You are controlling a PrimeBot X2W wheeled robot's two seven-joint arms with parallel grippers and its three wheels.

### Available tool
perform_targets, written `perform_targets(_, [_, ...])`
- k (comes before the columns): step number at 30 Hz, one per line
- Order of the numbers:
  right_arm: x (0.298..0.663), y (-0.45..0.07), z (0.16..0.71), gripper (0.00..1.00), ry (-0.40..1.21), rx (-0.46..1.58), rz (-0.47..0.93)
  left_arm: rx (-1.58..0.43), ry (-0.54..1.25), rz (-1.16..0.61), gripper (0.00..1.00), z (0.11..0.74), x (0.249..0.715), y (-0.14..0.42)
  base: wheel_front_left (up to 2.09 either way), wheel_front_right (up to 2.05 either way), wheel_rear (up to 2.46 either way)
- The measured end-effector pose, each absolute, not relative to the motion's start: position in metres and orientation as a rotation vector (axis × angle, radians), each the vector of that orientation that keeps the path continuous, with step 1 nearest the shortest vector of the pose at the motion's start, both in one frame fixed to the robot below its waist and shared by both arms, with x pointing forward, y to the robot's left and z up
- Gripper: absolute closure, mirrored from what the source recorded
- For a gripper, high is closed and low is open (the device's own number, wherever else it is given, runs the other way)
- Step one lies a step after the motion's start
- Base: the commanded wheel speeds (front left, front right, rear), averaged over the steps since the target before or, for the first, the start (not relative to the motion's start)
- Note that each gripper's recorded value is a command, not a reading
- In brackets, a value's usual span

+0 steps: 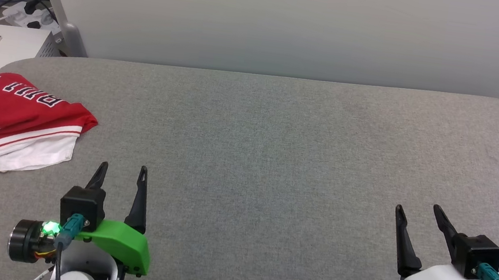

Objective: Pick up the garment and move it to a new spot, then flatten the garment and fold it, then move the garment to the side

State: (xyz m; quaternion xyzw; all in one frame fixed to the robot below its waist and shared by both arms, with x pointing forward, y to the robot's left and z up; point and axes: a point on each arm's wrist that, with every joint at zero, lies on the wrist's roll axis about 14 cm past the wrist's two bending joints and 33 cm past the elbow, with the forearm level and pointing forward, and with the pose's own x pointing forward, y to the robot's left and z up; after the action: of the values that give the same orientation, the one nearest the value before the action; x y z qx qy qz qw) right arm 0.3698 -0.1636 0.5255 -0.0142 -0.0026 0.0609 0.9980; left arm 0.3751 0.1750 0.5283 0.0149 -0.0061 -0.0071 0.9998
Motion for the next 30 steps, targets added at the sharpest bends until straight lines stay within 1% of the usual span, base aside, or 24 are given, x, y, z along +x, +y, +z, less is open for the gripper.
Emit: perform_targets(30, [0.3683,-0.1666,0.5311,0.00,-0.063,-0.007,0.113,-0.017,-0.048,-0.046,0.00,0.5274,0.3739,0.1672,0.00,0.00,0.00])
